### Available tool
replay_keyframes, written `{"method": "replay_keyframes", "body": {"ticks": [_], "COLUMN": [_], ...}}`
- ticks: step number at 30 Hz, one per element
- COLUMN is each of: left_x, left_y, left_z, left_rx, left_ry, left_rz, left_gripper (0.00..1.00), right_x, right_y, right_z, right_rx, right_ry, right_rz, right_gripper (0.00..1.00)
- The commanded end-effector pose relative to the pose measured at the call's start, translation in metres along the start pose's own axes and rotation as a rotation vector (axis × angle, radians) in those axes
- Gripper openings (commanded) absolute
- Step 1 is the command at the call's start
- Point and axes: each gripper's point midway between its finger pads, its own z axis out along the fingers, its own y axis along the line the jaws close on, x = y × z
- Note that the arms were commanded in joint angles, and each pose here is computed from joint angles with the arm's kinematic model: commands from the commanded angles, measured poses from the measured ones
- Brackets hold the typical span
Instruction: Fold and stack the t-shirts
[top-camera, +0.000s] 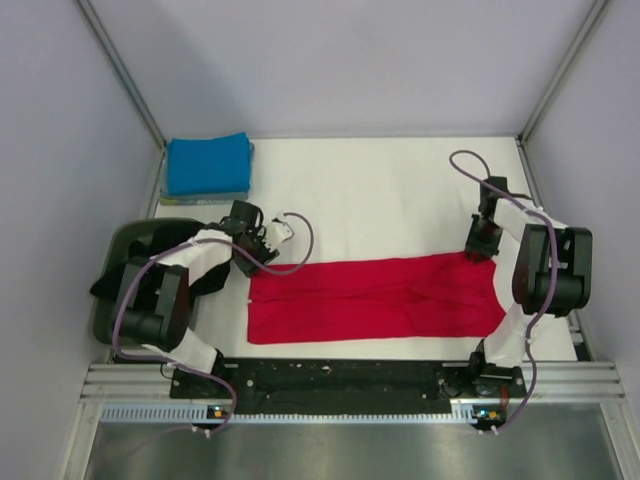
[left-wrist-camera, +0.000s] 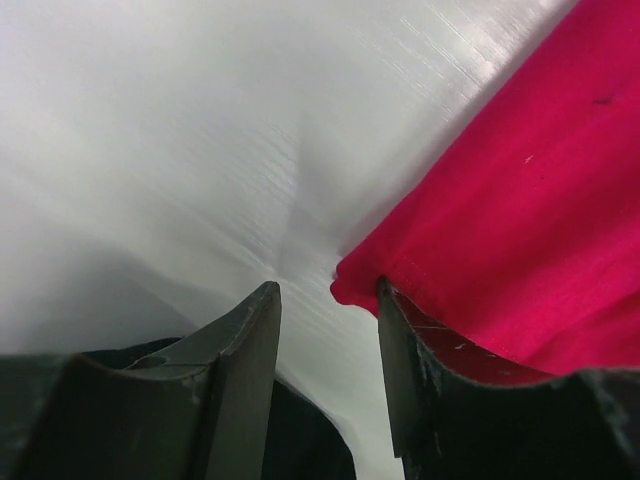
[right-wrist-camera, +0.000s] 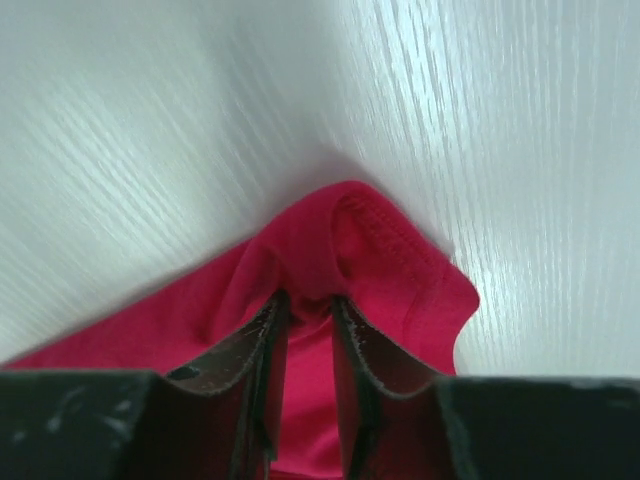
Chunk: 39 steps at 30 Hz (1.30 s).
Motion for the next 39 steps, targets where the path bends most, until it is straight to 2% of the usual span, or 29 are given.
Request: {"method": "replay_keyframes", "body": {"ticks": [1, 3, 9, 12, 14, 18, 25, 27, 28, 31, 32, 39], "left_x": [0.029, 0.037, 0.058, 0.064, 0.067, 0.07, 0.048, 0.041, 0.039, 0.038, 0.039, 0.042], "left_y": [-0.018, -0.025, -0.058, -0.079, -0.087, -0.084, -0.063, -0.058, -0.056, -0.054, -0.054, -0.057], "left_z": [-0.001, -0.002, -0.017, -0.029, -0.036, -0.046, -0.054, -0.055, -0.055, -0.054, -0.054, -0.053], "left_rx": [0.027, 0.042, 0.159, 0.248, 0.28, 0.256, 0.187, 0.174, 0.168, 0.16, 0.159, 0.162], "left_ry": [0.057, 0.072, 0.103, 0.091, 0.099, 0.12, 0.098, 0.083, 0.078, 0.077, 0.078, 0.084], "left_rz": [0.031, 0.033, 0.039, 0.056, 0.059, 0.037, -0.014, -0.02, -0.025, -0.029, -0.029, -0.033], "left_gripper": [0.48, 0.48, 0.47, 0.48, 0.48, 0.49, 0.53, 0.54, 0.54, 0.54, 0.54, 0.54], "right_x": [-0.023, -0.036, -0.082, -0.107, -0.123, -0.147, -0.124, -0.11, -0.103, -0.09, -0.087, -0.093], "right_y": [0.024, 0.041, 0.093, 0.134, 0.153, 0.144, 0.108, 0.11, 0.11, 0.11, 0.113, 0.138], "right_z": [0.024, 0.028, 0.039, 0.036, 0.026, -0.006, -0.057, -0.057, -0.051, -0.029, -0.024, -0.01], "right_rx": [-0.103, -0.168, -0.284, -0.355, -0.358, -0.281, -0.084, -0.089, -0.09, -0.086, -0.098, -0.129], "right_ry": [0.017, 0.019, -0.008, -0.032, -0.051, -0.139, -0.254, -0.236, -0.214, -0.14, -0.116, -0.107], "right_rz": [-0.024, -0.025, -0.093, -0.151, -0.177, -0.186, -0.302, -0.341, -0.352, -0.382, -0.39, -0.47], "right_gripper": [0.18, 0.13, 0.12, 0.15, 0.23, 0.35, 0.38, 0.35, 0.3, 0.06, 0.01, 0.0]}}
